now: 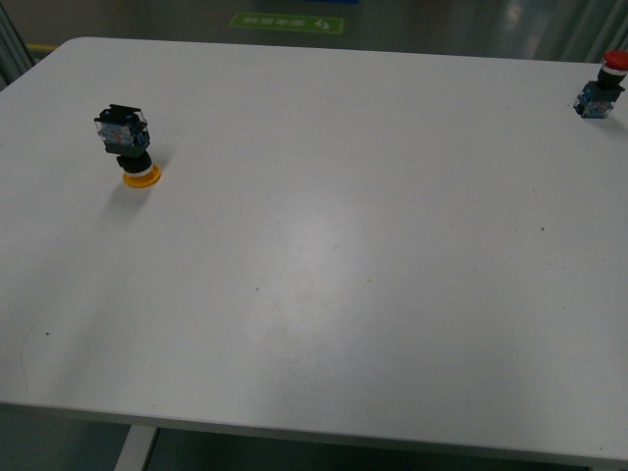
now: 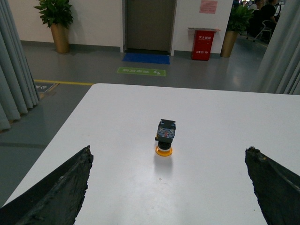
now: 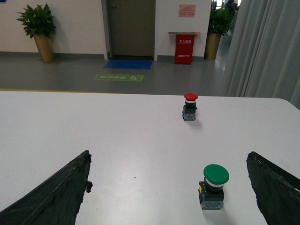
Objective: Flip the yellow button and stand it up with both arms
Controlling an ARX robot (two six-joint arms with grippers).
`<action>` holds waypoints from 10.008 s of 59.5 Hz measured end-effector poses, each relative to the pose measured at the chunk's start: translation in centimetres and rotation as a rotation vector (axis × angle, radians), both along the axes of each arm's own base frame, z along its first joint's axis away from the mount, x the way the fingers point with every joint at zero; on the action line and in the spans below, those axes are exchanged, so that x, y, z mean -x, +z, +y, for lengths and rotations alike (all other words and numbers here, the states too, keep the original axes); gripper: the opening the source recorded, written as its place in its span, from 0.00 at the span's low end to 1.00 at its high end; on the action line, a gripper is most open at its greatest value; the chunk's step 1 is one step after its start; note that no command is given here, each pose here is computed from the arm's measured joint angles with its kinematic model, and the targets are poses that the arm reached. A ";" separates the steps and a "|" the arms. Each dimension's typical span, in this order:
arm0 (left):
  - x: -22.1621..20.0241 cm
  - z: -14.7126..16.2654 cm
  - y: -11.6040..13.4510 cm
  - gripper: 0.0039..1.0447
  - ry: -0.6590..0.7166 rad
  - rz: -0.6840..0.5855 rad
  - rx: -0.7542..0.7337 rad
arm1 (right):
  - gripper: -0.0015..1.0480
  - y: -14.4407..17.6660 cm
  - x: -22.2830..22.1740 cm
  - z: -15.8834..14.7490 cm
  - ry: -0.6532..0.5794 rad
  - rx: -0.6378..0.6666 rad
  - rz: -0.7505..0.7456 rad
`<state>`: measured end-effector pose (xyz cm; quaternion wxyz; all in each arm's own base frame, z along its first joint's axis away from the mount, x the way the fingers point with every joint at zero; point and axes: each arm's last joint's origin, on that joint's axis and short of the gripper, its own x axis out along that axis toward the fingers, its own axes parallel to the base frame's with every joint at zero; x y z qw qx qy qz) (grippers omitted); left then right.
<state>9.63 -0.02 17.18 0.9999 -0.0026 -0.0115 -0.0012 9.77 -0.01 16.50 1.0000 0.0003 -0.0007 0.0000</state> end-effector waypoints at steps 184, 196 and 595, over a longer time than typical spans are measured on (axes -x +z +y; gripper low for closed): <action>-34.2 -0.3 0.5 0.94 -0.277 0.981 -0.065 | 0.93 0.0 0.0 0.0 0.000 0.000 -0.001; -34.6 -0.7 0.2 0.94 -0.279 0.990 -0.067 | 0.93 0.0 0.0 0.0 0.000 0.000 -0.001; -32.9 -19.0 8.0 0.47 -1.191 0.645 1.125 | 0.34 9.5 -23.1 7.8 0.258 -1.202 0.288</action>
